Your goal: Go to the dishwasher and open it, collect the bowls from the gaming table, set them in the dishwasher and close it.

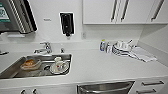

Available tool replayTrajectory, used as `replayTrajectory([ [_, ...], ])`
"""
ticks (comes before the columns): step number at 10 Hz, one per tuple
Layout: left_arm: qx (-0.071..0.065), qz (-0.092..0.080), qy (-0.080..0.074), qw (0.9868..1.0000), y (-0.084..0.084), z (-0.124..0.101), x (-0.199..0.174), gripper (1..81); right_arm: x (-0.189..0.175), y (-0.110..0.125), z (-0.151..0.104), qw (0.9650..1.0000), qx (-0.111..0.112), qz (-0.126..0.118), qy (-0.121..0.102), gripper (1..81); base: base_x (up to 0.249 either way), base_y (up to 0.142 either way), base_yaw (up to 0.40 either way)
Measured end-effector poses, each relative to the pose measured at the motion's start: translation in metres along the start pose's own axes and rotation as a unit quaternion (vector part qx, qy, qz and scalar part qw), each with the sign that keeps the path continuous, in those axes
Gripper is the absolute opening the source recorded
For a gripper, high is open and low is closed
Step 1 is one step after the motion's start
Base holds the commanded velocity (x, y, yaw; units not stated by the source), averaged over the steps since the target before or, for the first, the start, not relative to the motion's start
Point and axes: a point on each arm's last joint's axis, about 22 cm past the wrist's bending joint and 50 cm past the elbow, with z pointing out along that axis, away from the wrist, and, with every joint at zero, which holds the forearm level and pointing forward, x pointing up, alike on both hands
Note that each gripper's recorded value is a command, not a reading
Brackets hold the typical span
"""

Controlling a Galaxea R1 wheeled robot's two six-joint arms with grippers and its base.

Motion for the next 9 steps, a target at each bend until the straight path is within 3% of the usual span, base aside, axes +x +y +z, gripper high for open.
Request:
replayTrajectory([
  [1,-0.003,0.002,0.007,1.0000,0.001,0.004,0.004,81.1,0.001,-0.008,0.008,0.9997,0.002,0.019,-0.015,81.1,0.000,0.000,0.000],
  [3,-0.004,-0.004,-0.003,1.0000,-0.001,0.006,0.003,81.1,0.004,-0.032,0.036,0.9973,0.018,0.059,-0.039,81.1,0.000,0.000,0.000],
  [6,-0.015,-0.003,-0.017,0.9997,0.003,0.017,-0.004,81.1,0.042,-0.046,0.057,0.9940,0.020,0.103,-0.031,81.1,0.000,0.000,0.000],
  [8,-0.026,-0.009,-0.017,0.9995,0.008,0.025,-0.009,81.1,0.067,-0.051,0.071,0.9872,0.013,0.157,-0.026,81.1,0.000,0.000,0.000],
  [9,-0.028,-0.011,-0.016,0.9994,0.009,0.028,-0.011,81.1,0.078,-0.038,0.071,0.9820,-0.002,0.188,-0.018,81.1,0.000,0.000,0.000],
])
